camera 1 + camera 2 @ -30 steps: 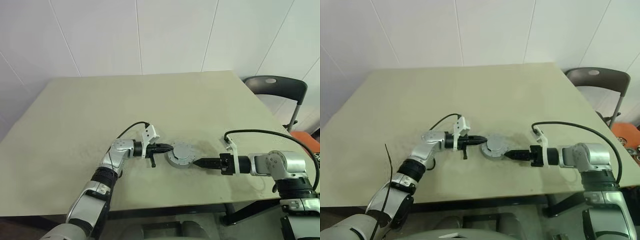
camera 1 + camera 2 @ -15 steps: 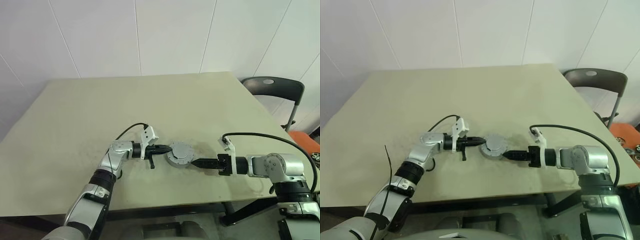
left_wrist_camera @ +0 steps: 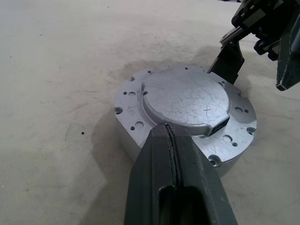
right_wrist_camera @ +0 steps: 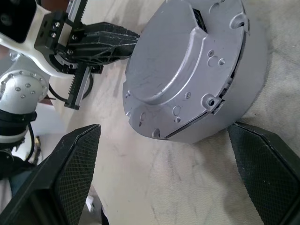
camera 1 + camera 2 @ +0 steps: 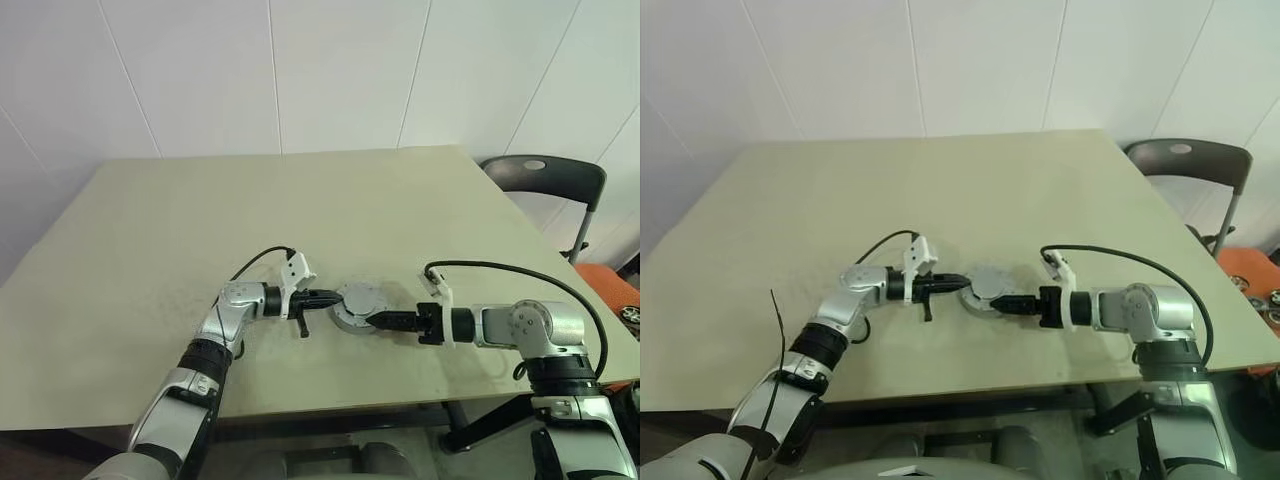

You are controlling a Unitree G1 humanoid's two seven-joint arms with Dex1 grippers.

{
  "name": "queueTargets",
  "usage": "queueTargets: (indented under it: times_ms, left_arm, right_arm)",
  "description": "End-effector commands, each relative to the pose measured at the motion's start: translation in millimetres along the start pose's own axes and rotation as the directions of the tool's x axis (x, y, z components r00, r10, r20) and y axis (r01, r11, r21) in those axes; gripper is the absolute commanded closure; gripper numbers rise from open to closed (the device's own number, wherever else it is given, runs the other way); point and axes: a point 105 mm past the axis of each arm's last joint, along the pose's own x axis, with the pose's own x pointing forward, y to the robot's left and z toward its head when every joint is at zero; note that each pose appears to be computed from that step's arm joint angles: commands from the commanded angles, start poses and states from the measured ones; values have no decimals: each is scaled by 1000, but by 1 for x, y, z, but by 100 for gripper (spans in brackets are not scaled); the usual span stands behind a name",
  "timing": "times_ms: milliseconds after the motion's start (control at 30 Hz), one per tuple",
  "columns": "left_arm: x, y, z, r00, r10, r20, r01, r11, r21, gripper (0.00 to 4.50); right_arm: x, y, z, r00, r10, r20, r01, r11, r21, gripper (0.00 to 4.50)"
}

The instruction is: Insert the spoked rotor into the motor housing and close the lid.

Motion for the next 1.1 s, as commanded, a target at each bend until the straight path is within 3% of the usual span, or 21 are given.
queueTargets:
  times_ms: [33, 333, 1100]
  left_arm:
    - [11, -9, 3, 999, -45, 3, 45, 999, 11, 450]
    - [10, -7, 4, 999, -39, 7, 39, 999, 12, 450]
    - [2, 0, 2, 1000, -22, -9, 23, 1000, 16, 450]
  right_arm:
    - [14, 2, 4, 1000, 12, -4, -12, 1000, -24, 2]
    - [28, -1, 25, 997, 5, 76, -4, 1000, -11, 2]
    - [29, -7, 18, 997, -68, 43, 71, 994, -81, 2]
